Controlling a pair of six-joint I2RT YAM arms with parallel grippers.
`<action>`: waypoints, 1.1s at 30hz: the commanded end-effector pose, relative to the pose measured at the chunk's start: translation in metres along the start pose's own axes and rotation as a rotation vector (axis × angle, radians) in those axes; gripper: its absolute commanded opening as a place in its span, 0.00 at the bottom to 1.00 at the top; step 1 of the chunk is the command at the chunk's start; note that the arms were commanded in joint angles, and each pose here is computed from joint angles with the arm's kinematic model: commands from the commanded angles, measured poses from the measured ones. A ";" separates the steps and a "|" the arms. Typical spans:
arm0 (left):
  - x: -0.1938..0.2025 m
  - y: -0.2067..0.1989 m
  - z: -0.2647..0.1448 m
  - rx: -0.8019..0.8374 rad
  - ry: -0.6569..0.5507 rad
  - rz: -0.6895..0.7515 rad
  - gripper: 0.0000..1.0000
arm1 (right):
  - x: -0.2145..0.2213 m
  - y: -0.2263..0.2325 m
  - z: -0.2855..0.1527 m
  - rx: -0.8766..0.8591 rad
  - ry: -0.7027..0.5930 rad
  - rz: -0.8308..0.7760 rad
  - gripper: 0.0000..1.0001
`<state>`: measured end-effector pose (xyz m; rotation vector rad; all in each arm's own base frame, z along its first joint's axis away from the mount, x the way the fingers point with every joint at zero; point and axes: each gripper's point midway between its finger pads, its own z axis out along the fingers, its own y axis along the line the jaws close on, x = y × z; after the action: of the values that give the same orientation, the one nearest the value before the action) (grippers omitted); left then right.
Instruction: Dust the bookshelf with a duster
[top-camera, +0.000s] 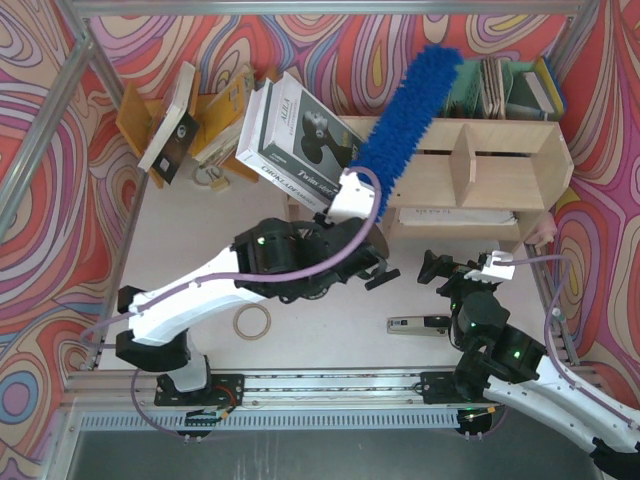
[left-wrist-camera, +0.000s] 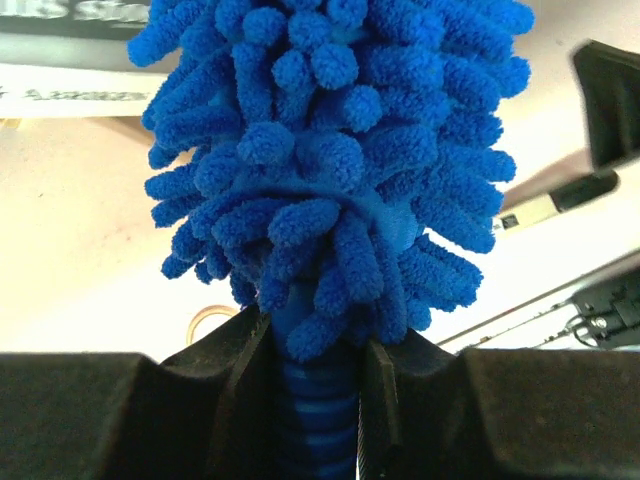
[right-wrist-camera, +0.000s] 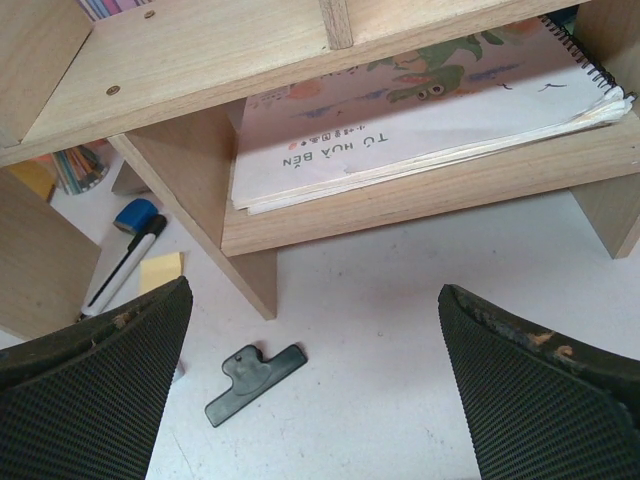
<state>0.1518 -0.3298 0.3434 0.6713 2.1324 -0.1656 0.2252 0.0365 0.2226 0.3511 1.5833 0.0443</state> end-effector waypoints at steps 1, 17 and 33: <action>-0.001 0.037 0.002 -0.122 -0.024 -0.056 0.00 | -0.005 -0.004 0.000 0.025 -0.012 0.016 0.99; 0.014 0.010 0.043 -0.047 0.073 -0.053 0.00 | -0.005 -0.004 0.000 0.029 -0.015 0.015 0.99; -0.005 -0.072 0.028 0.138 0.026 0.115 0.00 | -0.005 -0.005 0.001 0.041 -0.016 0.014 0.99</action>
<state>0.1482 -0.3908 0.3025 0.8122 2.1970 -0.2117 0.2254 0.0343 0.2214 0.3641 1.5835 0.0286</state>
